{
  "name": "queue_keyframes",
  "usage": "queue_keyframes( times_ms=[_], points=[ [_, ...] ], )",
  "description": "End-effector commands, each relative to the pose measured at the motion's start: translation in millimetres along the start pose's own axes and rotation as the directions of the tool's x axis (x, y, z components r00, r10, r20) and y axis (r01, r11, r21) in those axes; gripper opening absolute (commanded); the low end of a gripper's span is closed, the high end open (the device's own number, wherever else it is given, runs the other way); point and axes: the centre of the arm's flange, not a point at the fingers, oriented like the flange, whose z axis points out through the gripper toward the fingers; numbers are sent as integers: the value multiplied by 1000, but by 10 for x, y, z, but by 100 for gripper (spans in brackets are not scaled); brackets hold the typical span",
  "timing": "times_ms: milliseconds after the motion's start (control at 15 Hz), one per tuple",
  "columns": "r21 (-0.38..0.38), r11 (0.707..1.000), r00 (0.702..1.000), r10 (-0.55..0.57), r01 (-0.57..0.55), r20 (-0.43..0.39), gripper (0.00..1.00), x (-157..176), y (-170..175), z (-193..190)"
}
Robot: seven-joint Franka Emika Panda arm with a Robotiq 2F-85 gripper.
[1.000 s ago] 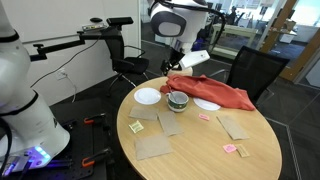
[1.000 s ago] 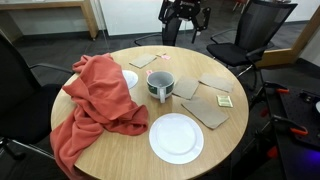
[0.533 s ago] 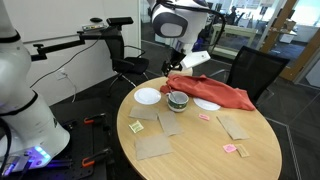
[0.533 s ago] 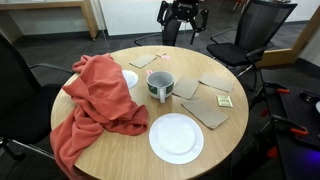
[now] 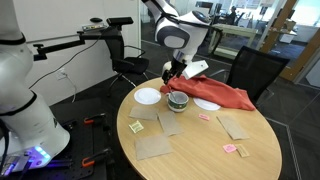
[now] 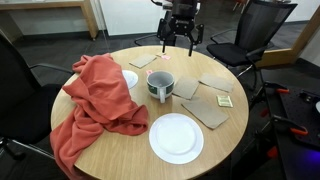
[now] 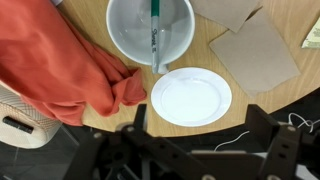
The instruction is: Take the pen from the white and green mug and set it on the table
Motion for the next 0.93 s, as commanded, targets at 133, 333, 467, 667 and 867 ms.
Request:
queue_keyframes(
  times_ms=[133, 333, 467, 667, 867],
  points=[
    [33, 997, 997, -66, 65, 45, 100, -67, 254, 204],
    [46, 996, 994, -77, 73, 81, 100, -73, 355, 296],
    [48, 997, 991, -72, 67, 111, 100, -93, 411, 356],
    [26, 998, 985, -52, 48, 163, 100, -135, 492, 454],
    [19, 999, 983, -39, 37, 179, 82, -163, 546, 554]
  ],
)
